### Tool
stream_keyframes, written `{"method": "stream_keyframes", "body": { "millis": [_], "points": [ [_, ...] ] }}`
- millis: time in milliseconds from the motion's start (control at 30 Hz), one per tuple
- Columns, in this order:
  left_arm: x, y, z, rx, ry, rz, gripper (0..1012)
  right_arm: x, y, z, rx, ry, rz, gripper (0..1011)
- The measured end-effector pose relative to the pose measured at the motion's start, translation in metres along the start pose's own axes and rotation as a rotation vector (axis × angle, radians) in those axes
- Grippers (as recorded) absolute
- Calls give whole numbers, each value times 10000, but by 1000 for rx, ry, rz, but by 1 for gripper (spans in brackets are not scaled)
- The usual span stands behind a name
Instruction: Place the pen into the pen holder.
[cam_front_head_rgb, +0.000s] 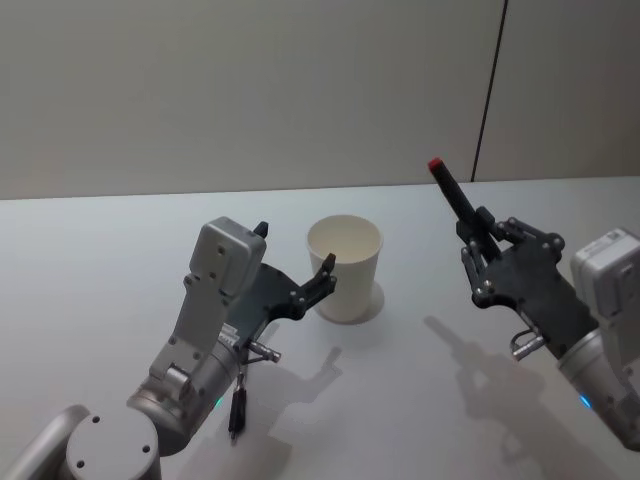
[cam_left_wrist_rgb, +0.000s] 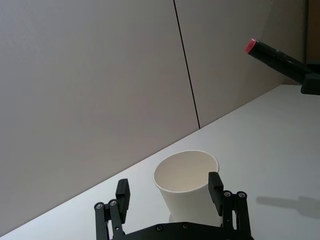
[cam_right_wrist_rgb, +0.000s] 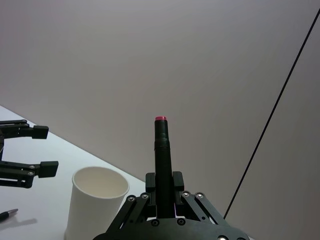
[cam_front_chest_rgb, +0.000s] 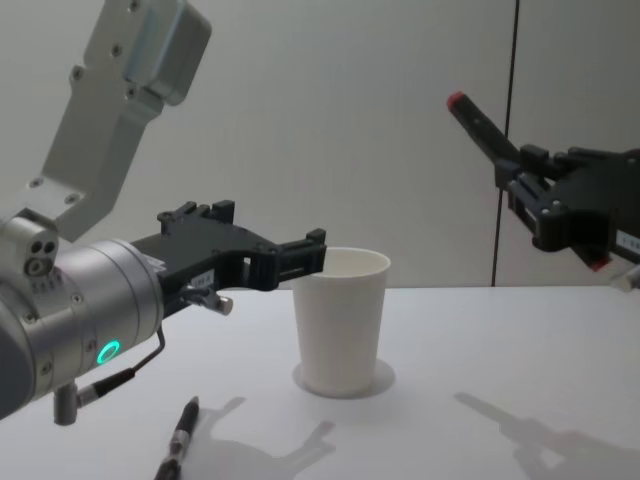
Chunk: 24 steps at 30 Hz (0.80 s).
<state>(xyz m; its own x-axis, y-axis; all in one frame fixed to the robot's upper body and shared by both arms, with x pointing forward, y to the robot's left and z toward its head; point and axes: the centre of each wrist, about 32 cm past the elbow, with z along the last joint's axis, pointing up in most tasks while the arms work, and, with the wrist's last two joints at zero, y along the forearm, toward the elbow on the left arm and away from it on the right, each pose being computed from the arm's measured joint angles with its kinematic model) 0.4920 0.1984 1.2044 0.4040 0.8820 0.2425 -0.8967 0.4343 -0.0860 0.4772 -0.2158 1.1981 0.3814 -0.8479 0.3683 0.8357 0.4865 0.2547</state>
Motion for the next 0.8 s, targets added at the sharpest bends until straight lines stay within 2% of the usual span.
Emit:
{"method": "stream_keyframes", "body": {
  "millis": [200,400,800],
  "points": [
    [0,0,0,0,0,0,1003,69,46,-80,58,-9,23,185],
    [0,0,0,0,0,0,1003,166,135,-194,136,5,65,185],
    [0,0,0,0,0,0,1003,358,374,-393,221,18,128,185]
  ]
}}
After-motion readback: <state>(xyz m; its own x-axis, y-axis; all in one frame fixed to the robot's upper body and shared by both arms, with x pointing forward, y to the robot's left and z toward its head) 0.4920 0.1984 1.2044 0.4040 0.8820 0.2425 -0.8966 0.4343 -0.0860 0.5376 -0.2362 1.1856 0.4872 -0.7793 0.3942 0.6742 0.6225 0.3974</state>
